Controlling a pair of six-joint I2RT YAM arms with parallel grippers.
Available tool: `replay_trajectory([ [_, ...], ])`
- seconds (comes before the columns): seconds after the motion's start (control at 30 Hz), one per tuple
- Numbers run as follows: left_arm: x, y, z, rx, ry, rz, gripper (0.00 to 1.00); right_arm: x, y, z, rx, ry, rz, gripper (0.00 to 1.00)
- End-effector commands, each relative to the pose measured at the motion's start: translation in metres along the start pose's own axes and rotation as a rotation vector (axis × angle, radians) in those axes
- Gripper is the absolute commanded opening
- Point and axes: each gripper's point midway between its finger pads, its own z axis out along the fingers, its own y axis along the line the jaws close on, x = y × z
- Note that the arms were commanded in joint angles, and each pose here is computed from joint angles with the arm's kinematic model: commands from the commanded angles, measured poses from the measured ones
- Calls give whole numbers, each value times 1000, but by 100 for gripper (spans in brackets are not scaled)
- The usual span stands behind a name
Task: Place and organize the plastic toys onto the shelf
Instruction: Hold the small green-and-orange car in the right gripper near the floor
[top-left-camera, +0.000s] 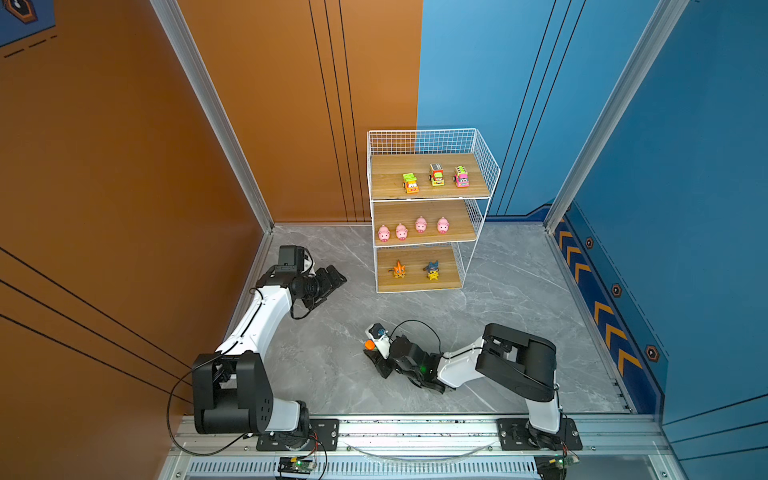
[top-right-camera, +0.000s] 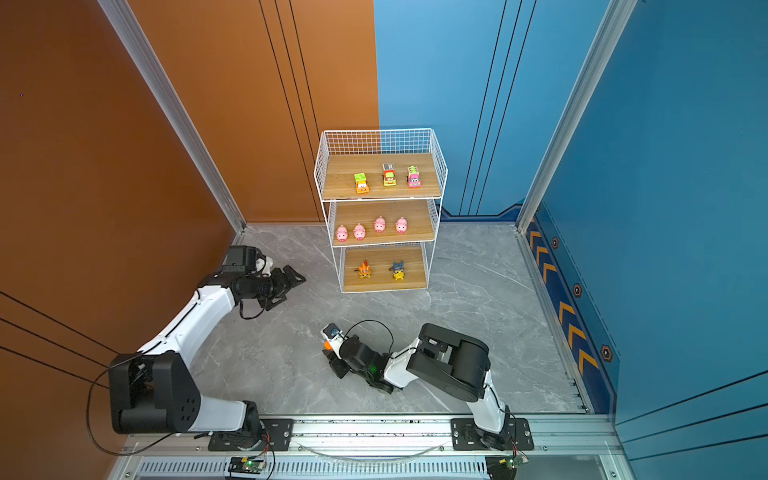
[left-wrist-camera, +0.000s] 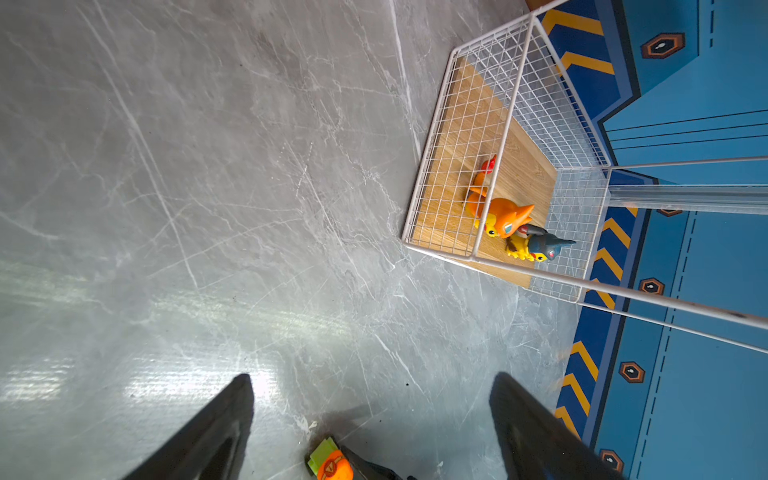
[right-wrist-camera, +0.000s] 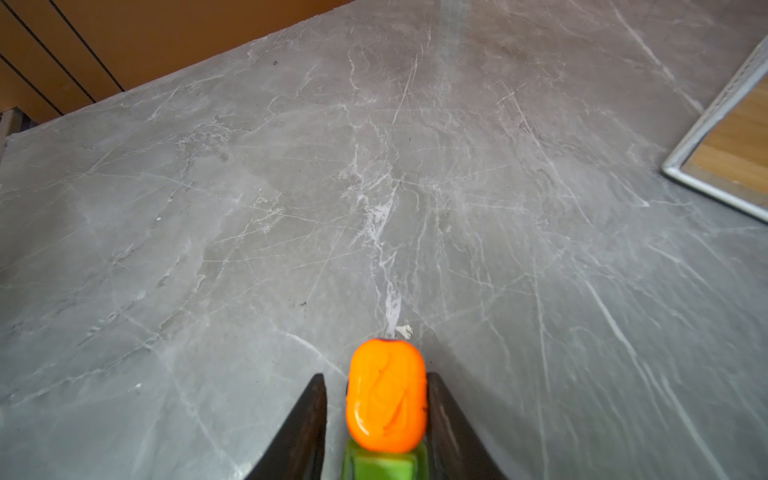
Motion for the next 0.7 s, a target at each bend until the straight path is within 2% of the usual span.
replay_trajectory([
  [0.0,3,1,3,20,21,-20,90,-11,1,2,-5,-8,-7,36],
  [0.67,12,7,10,22,50,-40,90,8,0,11,26,49,-17,40],
])
